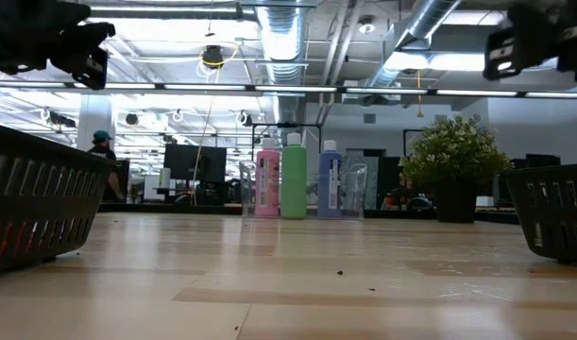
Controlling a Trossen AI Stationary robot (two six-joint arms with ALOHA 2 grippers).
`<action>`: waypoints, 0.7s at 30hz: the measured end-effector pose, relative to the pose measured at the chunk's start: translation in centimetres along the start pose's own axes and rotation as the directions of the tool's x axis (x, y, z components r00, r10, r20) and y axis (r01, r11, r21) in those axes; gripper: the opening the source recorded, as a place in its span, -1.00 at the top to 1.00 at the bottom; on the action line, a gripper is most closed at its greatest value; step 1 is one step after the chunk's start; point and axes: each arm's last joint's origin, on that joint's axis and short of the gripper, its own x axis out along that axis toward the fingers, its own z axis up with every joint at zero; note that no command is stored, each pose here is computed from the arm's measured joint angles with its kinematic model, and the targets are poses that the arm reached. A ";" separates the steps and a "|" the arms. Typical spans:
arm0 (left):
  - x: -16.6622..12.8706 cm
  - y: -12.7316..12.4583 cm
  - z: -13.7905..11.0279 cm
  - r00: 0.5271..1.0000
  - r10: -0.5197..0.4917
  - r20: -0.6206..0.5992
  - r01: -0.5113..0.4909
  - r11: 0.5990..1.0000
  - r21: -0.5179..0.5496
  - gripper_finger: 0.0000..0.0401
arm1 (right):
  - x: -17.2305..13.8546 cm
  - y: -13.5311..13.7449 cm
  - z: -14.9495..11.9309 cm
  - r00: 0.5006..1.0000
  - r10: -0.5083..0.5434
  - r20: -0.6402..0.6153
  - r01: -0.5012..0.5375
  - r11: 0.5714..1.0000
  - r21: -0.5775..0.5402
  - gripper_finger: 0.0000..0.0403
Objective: Pick & Place Paint Supplies
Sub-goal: Return to Home Position
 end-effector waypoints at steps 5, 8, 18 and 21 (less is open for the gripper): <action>0.0 0.2 -0.4 0.999 0.021 -0.036 -0.021 1.000 0.000 0.41 | -0.3 -1.2 -0.9 0.993 -0.072 -0.096 0.077 0.996 0.051 0.14; 0.0 0.4 -0.4 0.998 0.035 -0.043 -0.035 0.999 -0.007 0.42 | -0.8 -1.4 -1.1 0.992 -0.041 -0.116 0.050 0.996 0.069 0.14; 0.1 0.7 -0.5 0.998 0.030 -0.050 -0.031 0.999 -0.014 0.41 | -3.6 -0.8 -0.8 0.992 -0.018 -0.129 0.026 0.998 0.056 0.14; 0.1 0.8 -0.5 0.998 0.034 -0.051 -0.035 0.999 -0.014 0.41 | -4.1 -0.5 0.1 0.999 -0.006 -0.046 0.007 1.000 0.015 0.14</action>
